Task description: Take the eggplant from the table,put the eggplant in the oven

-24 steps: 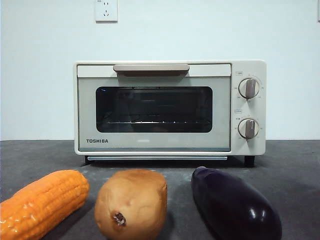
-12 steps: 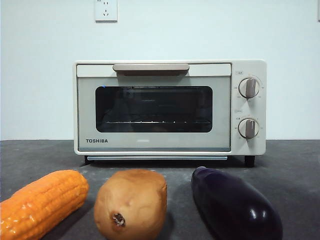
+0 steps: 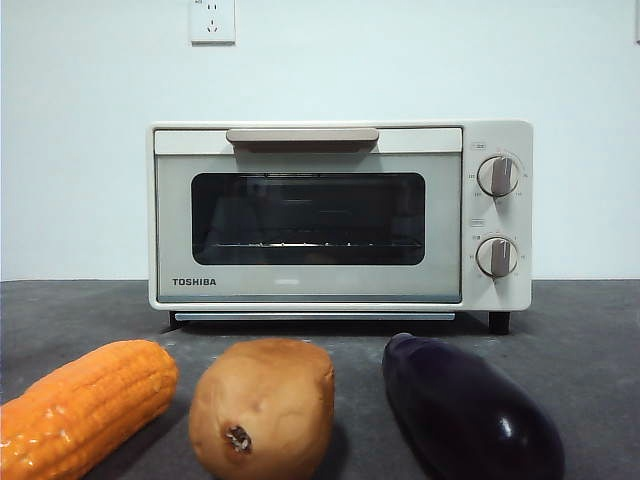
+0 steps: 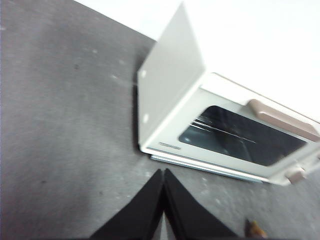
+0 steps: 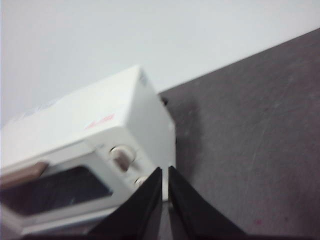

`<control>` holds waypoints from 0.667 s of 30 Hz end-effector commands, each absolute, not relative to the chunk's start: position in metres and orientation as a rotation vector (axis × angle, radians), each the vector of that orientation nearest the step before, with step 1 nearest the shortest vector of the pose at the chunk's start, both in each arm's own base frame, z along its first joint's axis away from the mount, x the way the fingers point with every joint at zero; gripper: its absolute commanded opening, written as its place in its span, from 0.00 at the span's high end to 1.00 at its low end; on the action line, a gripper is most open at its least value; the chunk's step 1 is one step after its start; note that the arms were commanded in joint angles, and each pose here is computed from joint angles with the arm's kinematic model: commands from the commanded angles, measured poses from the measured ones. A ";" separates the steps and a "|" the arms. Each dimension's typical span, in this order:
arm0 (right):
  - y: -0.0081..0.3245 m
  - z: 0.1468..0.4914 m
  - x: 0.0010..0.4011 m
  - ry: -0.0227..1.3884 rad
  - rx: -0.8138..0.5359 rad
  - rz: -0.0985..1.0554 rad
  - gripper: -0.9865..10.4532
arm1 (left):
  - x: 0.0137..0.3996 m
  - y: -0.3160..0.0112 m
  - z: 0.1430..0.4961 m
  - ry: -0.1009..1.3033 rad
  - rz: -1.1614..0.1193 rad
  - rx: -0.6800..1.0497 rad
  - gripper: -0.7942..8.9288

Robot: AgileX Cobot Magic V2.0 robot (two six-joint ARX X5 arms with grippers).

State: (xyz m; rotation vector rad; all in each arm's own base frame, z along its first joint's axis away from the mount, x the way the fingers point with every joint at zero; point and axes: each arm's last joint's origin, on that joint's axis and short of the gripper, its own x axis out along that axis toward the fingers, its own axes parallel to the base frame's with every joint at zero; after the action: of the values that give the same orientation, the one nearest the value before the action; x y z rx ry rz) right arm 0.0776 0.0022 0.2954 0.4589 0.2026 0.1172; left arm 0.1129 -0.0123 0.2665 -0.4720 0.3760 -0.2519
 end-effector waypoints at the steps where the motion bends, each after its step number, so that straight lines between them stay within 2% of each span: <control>1: 0.004 0.311 0.081 0.261 0.404 0.176 0.91 | 0.123 -0.014 0.285 0.397 -0.302 -0.413 0.91; 4: 0.006 0.325 0.086 0.339 0.387 0.253 0.91 | 0.135 -0.015 0.299 0.451 -0.347 -0.386 0.91; 8: 0.011 0.339 0.095 0.459 0.383 0.412 0.90 | 0.151 -0.019 0.313 0.517 -0.396 -0.351 0.91; 10: 0.013 0.343 0.099 0.509 0.401 0.472 0.85 | 0.158 -0.022 0.316 0.540 -0.415 -0.340 0.91; 16: 0.025 0.340 0.113 0.652 0.444 0.655 0.61 | 0.170 -0.032 0.321 0.574 -0.470 -0.311 0.91; 20: 0.039 0.334 0.118 0.744 0.428 0.745 0.58 | 0.173 -0.038 0.319 0.590 -0.501 -0.294 0.91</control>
State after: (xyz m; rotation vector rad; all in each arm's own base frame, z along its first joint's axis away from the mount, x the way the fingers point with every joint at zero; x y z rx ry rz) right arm 0.1173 0.0355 0.3321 0.4457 0.7419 0.7207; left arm 0.1711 -0.0371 0.3124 -0.3167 0.6162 -0.4828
